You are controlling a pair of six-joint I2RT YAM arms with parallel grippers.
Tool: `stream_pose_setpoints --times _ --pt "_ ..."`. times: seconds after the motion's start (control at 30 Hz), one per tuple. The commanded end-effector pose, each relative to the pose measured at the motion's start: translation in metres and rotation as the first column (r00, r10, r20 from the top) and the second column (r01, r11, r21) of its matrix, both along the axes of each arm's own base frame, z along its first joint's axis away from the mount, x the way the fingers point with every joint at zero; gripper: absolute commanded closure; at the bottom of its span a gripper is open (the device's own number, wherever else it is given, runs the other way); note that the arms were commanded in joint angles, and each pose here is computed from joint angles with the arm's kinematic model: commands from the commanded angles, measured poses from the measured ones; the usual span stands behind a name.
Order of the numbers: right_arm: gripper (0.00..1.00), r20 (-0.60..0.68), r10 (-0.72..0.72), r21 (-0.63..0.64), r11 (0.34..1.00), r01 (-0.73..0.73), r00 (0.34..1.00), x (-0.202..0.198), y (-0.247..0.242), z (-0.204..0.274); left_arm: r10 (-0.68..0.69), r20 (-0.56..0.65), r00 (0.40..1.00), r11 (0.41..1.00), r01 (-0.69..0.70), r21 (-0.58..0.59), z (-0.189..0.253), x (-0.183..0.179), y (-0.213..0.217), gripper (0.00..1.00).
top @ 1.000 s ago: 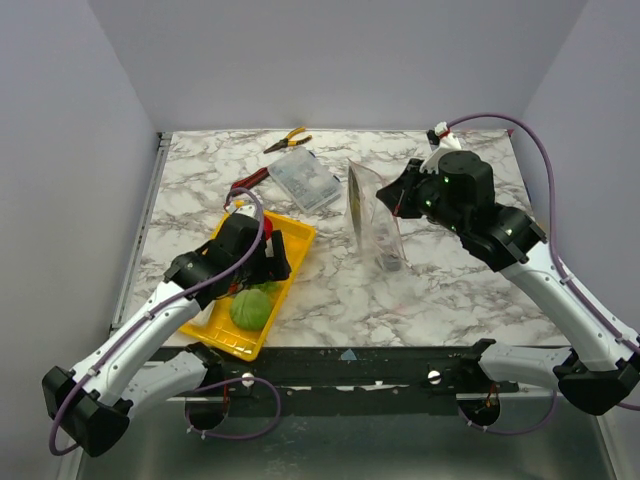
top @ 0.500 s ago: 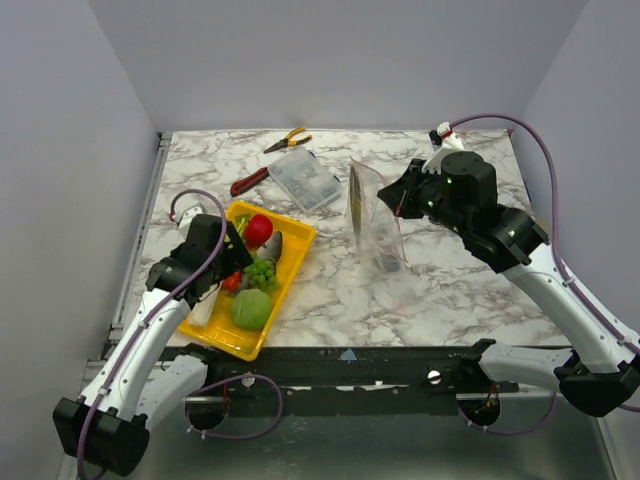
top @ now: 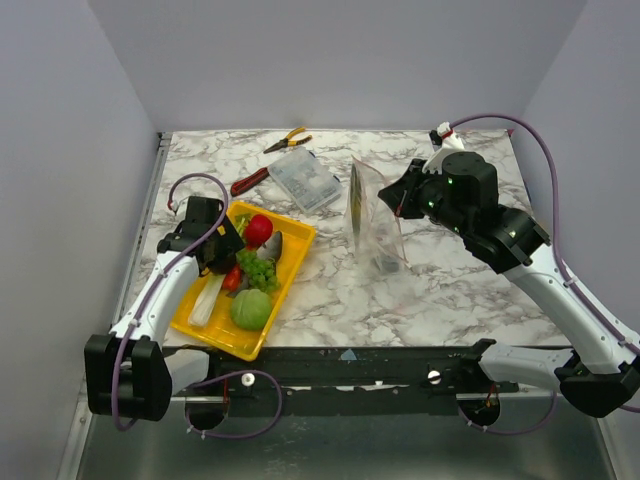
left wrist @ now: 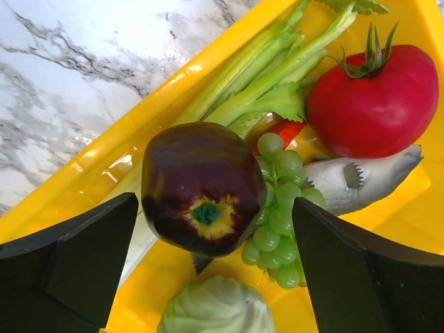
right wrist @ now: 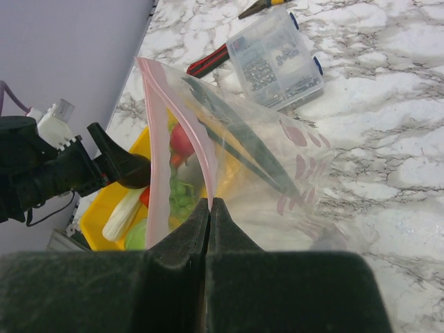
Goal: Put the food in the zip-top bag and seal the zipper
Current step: Pick up the fake fruit from the bin.
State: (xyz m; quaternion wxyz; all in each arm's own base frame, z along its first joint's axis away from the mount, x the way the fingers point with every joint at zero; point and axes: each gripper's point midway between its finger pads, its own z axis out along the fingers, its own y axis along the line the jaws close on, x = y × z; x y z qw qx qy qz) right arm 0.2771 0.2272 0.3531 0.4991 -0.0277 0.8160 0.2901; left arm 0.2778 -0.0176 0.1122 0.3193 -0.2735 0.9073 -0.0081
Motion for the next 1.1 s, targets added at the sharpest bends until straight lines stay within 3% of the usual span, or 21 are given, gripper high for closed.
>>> stream_pose_setpoints --times 0.0,0.43,0.63,0.73,0.83,0.9,0.97,1.07 --pt "0.99 0.032 -0.015 -0.005 1.000 0.015 0.999 -0.002 -0.008 0.010 -0.013 0.027 1.000 0.998 0.015 -0.068 -0.004 0.008 -0.010 0.08" --pt "0.99 0.026 -0.002 0.001 1.000 0.002 1.000 0.000 -0.003 0.004 0.012 0.027 1.000 0.999 -0.011 -0.037 -0.008 0.007 -0.003 0.35" --pt "0.99 0.025 -0.003 0.002 1.000 0.003 1.000 -0.001 -0.004 0.004 0.021 0.057 0.998 1.000 -0.021 -0.005 0.008 0.005 0.004 0.60" --pt "0.99 0.023 -0.005 0.004 1.000 0.005 1.000 -0.001 -0.004 0.003 0.011 0.125 0.992 1.000 -0.013 0.020 0.033 0.002 0.008 0.75" --pt "0.99 0.023 -0.002 0.008 1.000 0.002 1.000 0.000 -0.002 0.003 -0.041 0.229 0.973 0.998 0.049 -0.031 0.067 0.000 -0.004 0.92" --pt "0.99 0.022 0.001 0.012 1.000 -0.001 1.000 0.000 -0.001 0.003 -0.115 0.330 0.937 0.982 0.157 -0.105 0.095 -0.001 -0.027 1.00" --pt "0.99 0.020 0.002 0.015 1.000 -0.002 1.000 0.001 0.000 0.003 -0.205 0.456 0.866 0.933 0.314 -0.177 0.130 -0.005 -0.059 1.00" --pt "0.99 0.017 0.007 0.020 1.000 -0.007 1.000 0.001 0.002 0.002 -0.352 0.641 0.682 0.766 0.604 -0.222 0.185 -0.023 -0.121 1.00"
